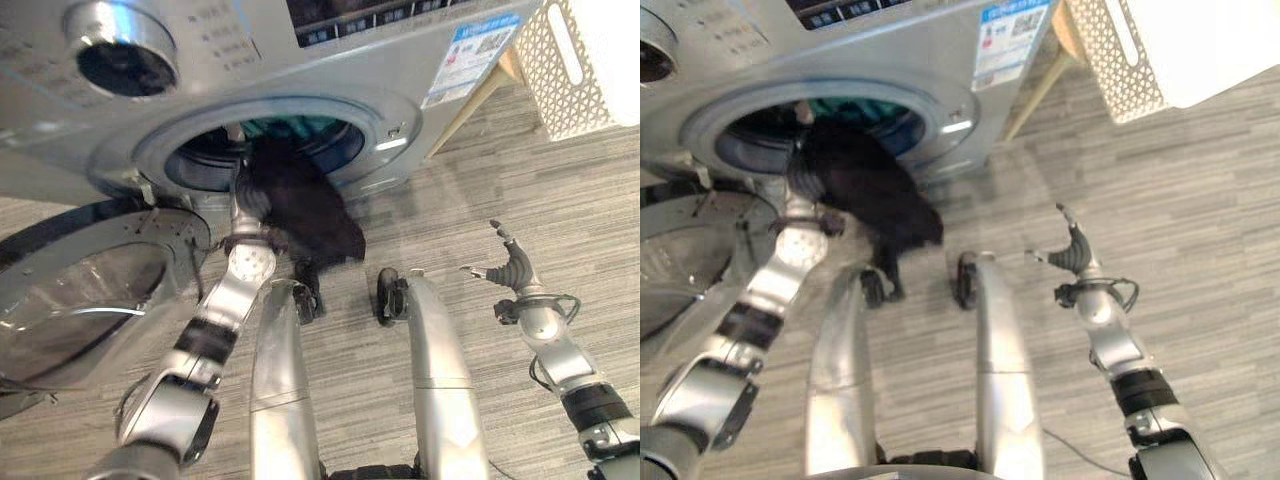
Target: Grab the laundry basket,head to the washer,open it,put in the laundry and shut it.
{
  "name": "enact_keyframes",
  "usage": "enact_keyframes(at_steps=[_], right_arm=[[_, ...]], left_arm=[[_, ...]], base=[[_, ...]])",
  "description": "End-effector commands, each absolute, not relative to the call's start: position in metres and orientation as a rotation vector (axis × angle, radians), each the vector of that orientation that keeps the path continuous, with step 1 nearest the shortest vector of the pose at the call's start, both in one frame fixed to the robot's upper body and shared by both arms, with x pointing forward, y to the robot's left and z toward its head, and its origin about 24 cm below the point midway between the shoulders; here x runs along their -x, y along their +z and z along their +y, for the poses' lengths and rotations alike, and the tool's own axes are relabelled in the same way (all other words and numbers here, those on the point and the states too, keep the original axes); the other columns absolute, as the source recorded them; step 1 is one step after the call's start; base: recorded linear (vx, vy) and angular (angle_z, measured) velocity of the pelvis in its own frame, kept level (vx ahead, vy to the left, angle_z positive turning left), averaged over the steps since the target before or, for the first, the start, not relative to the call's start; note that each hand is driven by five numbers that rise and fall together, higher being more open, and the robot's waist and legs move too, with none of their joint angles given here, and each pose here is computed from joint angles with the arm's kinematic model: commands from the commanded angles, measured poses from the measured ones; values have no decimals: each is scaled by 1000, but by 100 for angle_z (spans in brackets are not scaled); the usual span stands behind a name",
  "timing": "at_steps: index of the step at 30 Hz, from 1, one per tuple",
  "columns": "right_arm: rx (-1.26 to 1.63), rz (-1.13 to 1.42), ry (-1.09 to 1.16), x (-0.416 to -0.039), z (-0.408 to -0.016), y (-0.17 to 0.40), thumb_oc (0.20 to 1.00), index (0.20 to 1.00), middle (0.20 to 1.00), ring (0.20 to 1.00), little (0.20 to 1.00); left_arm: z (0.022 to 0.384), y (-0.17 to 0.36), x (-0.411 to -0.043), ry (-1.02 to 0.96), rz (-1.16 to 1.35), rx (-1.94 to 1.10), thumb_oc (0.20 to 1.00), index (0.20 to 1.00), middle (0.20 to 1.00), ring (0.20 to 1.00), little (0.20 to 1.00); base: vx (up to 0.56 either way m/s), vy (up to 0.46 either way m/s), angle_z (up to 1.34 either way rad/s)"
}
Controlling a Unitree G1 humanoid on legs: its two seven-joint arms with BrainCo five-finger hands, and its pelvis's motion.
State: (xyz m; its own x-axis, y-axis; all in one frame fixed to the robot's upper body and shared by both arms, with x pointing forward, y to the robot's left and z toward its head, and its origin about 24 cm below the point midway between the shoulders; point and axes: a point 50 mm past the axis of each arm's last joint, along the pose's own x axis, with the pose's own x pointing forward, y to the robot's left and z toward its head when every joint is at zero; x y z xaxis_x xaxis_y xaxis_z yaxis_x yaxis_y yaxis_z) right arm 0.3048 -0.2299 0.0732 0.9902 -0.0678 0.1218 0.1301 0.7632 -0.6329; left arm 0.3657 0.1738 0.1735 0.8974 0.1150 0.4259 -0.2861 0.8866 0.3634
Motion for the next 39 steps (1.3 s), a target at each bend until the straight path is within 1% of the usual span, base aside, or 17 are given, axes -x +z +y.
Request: enact_keyframes(at_steps=[1, 7, 11, 13, 15, 17, 18, 22, 23, 24, 25, 26, 27, 30, 31, 34, 39], right_arm=[[650, -146, -73, -290, -218, 63, 1000, 1000, 1000, 1000, 1000], [681, -279, 35, -286, -215, 85, 1000, 1000, 1000, 1000, 1000], [700, -298, 64, -281, -220, 90, 1000, 1000, 1000, 1000, 1000], [697, -299, 68, -278, -221, 88, 1000, 1000, 1000, 1000, 1000], [707, -319, 93, -271, -224, 91, 1000, 1000, 1000, 1000, 1000], [718, -331, 107, -269, -225, 94, 1000, 1000, 1000, 1000, 1000], [734, -344, 118, -264, -229, 96, 1000, 1000, 1000, 1000, 1000], [726, -356, 120, -262, -231, 97, 1000, 1000, 1000, 1000, 1000], [726, -340, 111, -265, -231, 95, 1000, 1000, 1000, 1000, 1000], [728, -338, 111, -265, -232, 94, 1000, 1000, 1000, 1000, 1000], [723, -336, 100, -269, -228, 93, 1000, 1000, 1000, 1000, 1000], [727, -334, 99, -268, -229, 93, 1000, 1000, 1000, 1000, 1000], [721, -337, 97, -269, -227, 93, 1000, 1000, 1000, 1000, 1000], [734, -360, 97, -270, -224, 99, 1000, 1000, 1000, 1000, 1000], [727, -346, 93, -271, -223, 100, 1000, 1000, 1000, 1000, 1000], [714, -307, 103, -271, -221, 95, 1000, 1000, 1000, 1000, 1000], [707, -302, 114, -272, -215, 92, 1000, 1000, 1000, 1000, 1000]], left_arm=[[191, 229, -378, 458, -575, -415, 200, 200, 200, 200, 200], [231, 366, -365, 792, -889, -1043, 200, 200, 200, 200, 200], [239, 415, -346, 935, -989, -1264, 200, 200, 200, 200, 200], [243, 441, -333, 1046, -1043, -1297, 200, 200, 200, 200, 200], [246, 466, -310, 1208, -1153, -1498, 200, 200, 200, 200, 200], [241, 475, -302, 1254, -1213, -1601, 200, 200, 200, 200, 200], [244, 478, -296, 1316, -1226, -1805, 200, 200, 200, 200, 200], [231, 472, -313, 1224, -1147, -2127, 200, 200, 200, 200, 200], [223, 462, -328, 1125, -1066, -2216, 561, 561, 561, 561, 561], [222, 461, -329, 1122, -1064, -2218, 561, 561, 561, 561, 561], [214, 453, -341, 1044, -1019, -2144, 837, 837, 837, 837, 837], [214, 452, -341, 1041, -1017, -2141, 896, 896, 896, 896, 896], [215, 446, -346, 1014, -985, -2112, 1000, 1000, 1000, 1000, 1000], [218, 429, -363, 900, -830, -1934, 1000, 1000, 1000, 1000, 1000], [231, 414, -374, 805, -672, -1651, 1000, 1000, 1000, 1000, 1000], [238, 409, -379, 733, -573, -1428, 1000, 1000, 1000, 1000, 1000], [240, 407, -381, 712, -569, -1301, 1000, 1000, 1000, 1000, 1000]], base=[[0, 0, 0], [13, -7, -9], [31, 4, -4], [47, -4, -1], [55, 4, 1], [60, 24, 2], [65, 28, 6], [48, 29, 4], [33, 29, -1], [37, 25, 1], [0, 0, 0], [0, 0, 0], [15, 9, 4], [10, 0, 3], [0, 0, 0], [0, 0, 0], [0, 0, 0]])
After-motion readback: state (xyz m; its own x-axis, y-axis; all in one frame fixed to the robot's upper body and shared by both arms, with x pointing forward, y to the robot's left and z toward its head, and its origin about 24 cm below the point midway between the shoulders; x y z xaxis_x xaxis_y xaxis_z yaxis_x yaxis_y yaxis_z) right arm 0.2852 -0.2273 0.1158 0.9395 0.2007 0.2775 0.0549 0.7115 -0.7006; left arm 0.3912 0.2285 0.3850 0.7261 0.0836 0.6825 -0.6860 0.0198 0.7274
